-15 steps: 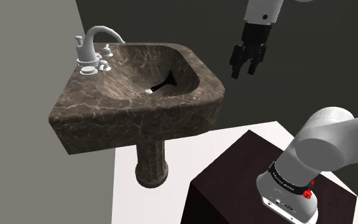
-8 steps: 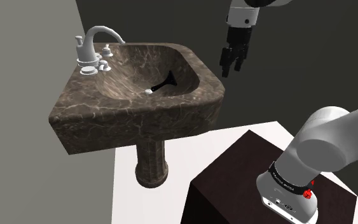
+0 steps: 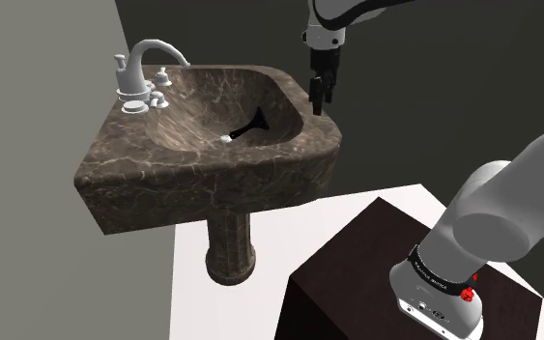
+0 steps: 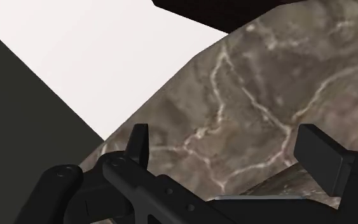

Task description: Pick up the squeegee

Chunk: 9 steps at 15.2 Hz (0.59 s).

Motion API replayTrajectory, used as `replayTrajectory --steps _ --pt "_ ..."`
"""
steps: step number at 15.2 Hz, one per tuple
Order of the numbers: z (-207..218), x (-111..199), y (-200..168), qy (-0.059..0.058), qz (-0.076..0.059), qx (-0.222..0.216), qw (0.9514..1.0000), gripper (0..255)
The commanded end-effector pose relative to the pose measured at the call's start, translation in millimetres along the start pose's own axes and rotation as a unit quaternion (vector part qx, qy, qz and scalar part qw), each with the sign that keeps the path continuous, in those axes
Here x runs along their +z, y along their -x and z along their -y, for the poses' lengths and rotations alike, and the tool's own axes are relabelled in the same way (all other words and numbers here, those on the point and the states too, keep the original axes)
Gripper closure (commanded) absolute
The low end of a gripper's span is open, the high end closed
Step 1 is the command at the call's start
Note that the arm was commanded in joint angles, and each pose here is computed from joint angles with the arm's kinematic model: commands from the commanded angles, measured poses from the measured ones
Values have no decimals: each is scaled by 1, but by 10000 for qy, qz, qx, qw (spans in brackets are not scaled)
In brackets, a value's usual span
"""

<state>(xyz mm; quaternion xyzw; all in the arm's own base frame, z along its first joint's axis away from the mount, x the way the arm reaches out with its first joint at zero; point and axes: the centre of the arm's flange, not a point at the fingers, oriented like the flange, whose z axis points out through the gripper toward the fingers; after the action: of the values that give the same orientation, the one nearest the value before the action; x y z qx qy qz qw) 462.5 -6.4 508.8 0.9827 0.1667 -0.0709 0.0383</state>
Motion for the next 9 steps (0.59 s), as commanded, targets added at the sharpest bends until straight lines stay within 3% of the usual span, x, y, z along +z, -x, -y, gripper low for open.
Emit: replayTrajectory --steps 1,5,9 --pt "-3 5 -29 128 52 -368 9992 0" --pt "-5 16 -82 375 153 -1065 9935 0" --pt "0 29 -134 620 254 -1755 9822 0"
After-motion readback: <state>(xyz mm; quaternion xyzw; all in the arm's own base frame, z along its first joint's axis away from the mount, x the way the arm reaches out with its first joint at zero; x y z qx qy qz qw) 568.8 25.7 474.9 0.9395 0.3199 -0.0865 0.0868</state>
